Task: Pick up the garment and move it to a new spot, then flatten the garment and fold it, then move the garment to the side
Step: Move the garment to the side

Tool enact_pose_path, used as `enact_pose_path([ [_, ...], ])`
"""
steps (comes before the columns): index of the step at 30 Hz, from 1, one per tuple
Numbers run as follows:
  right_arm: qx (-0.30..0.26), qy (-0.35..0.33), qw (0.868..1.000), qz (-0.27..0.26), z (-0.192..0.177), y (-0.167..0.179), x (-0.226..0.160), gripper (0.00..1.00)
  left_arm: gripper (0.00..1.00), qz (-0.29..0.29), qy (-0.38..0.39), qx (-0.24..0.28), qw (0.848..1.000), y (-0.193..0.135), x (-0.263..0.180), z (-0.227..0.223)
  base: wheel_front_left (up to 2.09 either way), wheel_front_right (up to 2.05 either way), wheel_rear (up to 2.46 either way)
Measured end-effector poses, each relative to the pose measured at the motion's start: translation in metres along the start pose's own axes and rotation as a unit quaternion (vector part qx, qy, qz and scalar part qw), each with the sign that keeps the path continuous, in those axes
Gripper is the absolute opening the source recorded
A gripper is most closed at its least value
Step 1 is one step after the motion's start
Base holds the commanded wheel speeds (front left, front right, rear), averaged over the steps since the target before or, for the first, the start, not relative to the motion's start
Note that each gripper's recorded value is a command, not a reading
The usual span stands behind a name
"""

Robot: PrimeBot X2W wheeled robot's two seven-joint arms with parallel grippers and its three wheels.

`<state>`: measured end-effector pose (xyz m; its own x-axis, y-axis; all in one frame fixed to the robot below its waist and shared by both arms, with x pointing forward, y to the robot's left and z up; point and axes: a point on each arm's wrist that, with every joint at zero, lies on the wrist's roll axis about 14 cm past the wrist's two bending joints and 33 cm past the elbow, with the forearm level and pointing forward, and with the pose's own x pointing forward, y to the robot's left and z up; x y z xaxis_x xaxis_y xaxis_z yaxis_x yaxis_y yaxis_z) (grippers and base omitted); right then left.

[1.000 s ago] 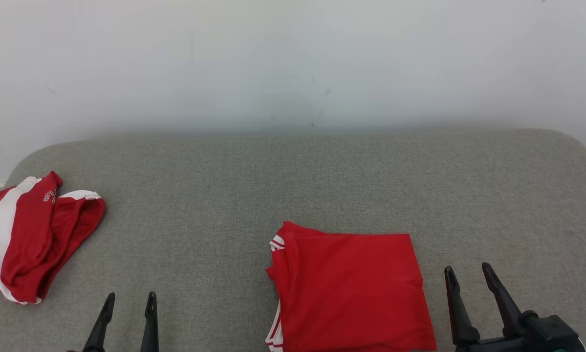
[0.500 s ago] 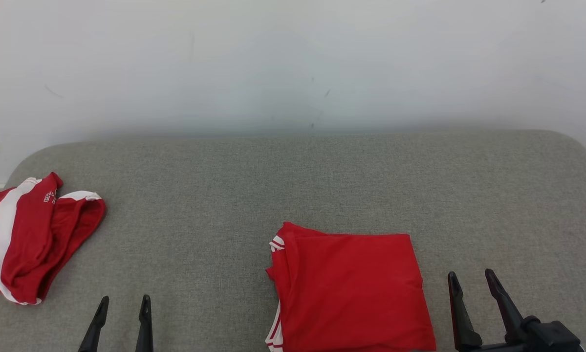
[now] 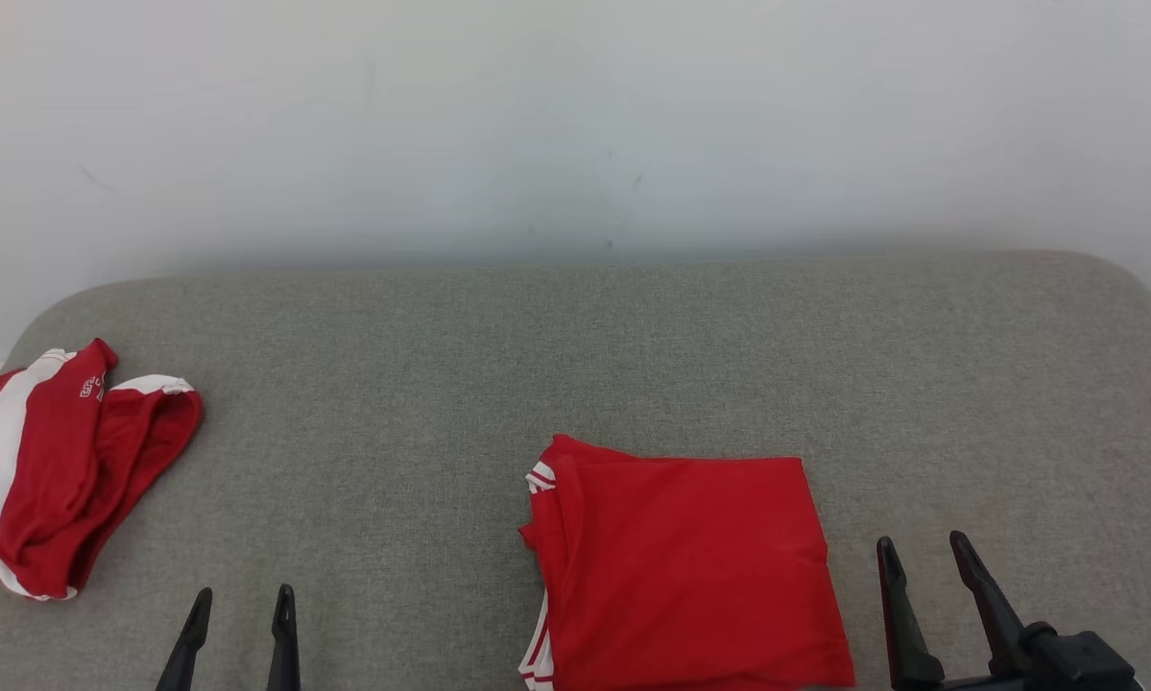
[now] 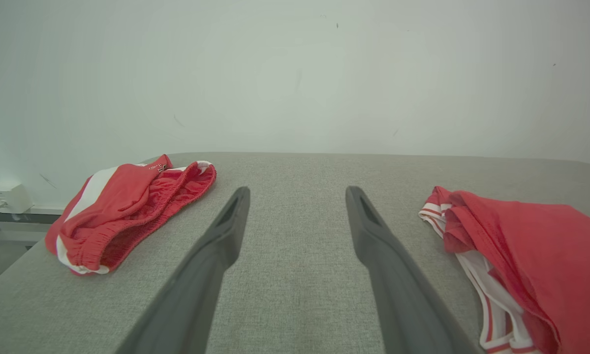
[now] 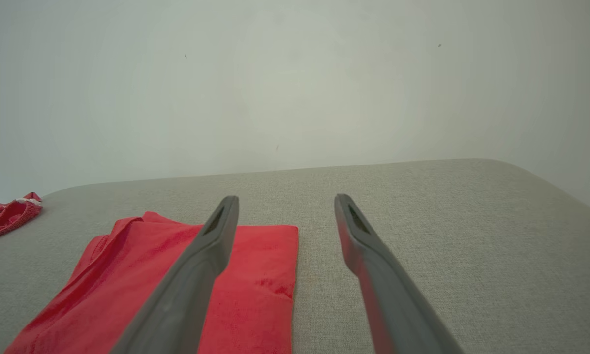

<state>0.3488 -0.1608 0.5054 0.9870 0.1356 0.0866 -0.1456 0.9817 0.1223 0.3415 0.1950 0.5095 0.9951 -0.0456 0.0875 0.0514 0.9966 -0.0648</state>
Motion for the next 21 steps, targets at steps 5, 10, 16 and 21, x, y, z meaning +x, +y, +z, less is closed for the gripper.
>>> enact_pose_path([
  [5, 0.005, 0.01, 1.0, 0.007, -0.006, 0.004, 0.0, 1.0, 1.0, 0.002, 0.002, -0.001, 1.0, 0.0, 0.0, -0.001, 0.0, 0.0, 0.0],
  [10, -0.001, 0.023, 0.999, 0.027, -0.012, 0.008, 0.009, 1.0, 1.0, 0.001, 0.006, -0.002, 1.0, -0.003, 0.001, -0.004, 0.0, 0.0, 0.0],
  [16, -0.006, 0.077, 0.997, 0.027, -0.031, 0.002, 0.026, 1.0, 1.0, -0.001, 0.012, -0.005, 1.0, -0.006, 0.001, -0.008, 0.0, 0.0, 0.0],
  [21, -0.013, 0.14, 0.989, 0.035, -0.057, 0.004, 0.04, 1.0, 1.0, 0.001, 0.021, -0.01, 1.0, -0.007, 0.001, -0.014, 0.0, 0.0, 0.0],
])
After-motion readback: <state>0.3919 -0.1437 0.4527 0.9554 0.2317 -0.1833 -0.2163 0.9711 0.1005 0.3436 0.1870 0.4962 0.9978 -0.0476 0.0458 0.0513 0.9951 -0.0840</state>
